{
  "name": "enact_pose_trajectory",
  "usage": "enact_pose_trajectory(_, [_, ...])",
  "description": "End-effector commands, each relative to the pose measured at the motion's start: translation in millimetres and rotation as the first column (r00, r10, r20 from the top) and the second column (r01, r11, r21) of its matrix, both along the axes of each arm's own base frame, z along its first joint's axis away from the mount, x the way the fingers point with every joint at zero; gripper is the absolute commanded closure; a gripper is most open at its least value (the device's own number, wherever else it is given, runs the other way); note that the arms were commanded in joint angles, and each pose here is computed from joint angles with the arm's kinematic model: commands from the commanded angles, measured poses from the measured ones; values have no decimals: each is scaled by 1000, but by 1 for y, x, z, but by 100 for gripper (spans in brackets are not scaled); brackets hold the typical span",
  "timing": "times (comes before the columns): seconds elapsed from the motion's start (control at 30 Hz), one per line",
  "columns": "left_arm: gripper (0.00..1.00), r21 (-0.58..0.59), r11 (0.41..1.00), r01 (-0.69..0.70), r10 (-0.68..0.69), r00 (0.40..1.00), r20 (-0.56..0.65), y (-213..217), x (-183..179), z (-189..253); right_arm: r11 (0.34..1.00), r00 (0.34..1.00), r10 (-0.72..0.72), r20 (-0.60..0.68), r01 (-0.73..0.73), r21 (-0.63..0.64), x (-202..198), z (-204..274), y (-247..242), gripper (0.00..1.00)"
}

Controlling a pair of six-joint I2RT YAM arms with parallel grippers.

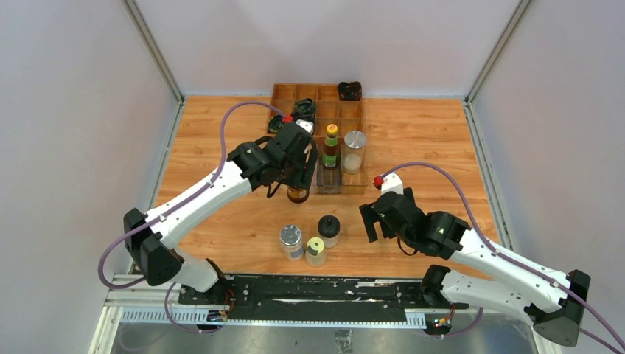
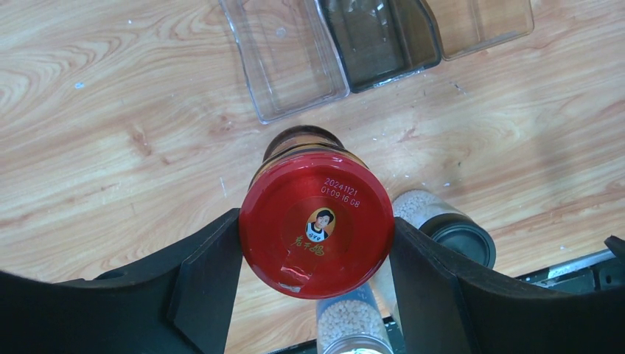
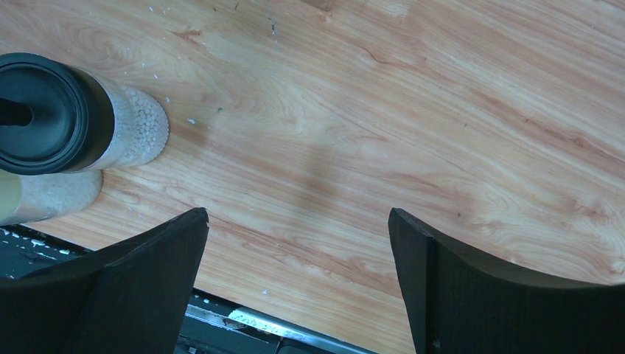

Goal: Organize the condiment bottles
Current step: Pick up the bottle from the center of the board, then place the bottle in the storage box.

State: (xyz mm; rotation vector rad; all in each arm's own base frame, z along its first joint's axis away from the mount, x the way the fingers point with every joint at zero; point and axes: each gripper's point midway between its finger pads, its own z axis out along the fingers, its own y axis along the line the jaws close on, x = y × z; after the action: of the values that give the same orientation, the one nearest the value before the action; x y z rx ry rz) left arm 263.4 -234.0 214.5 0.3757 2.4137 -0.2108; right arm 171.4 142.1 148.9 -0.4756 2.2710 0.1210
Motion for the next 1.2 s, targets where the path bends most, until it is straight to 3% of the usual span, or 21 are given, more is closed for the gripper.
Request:
enact_pose_trajectory(0.0, [43, -50, 999, 20, -17, 998, 68, -10, 13, 30, 1000, 1000, -3, 6, 3, -8, -1, -1, -2, 2])
enact_pose_trajectory(1.17, [43, -91, 993, 79, -80, 997, -9, -19, 89, 43, 999, 1000, -13, 3, 13, -29, 1, -5, -3, 1])
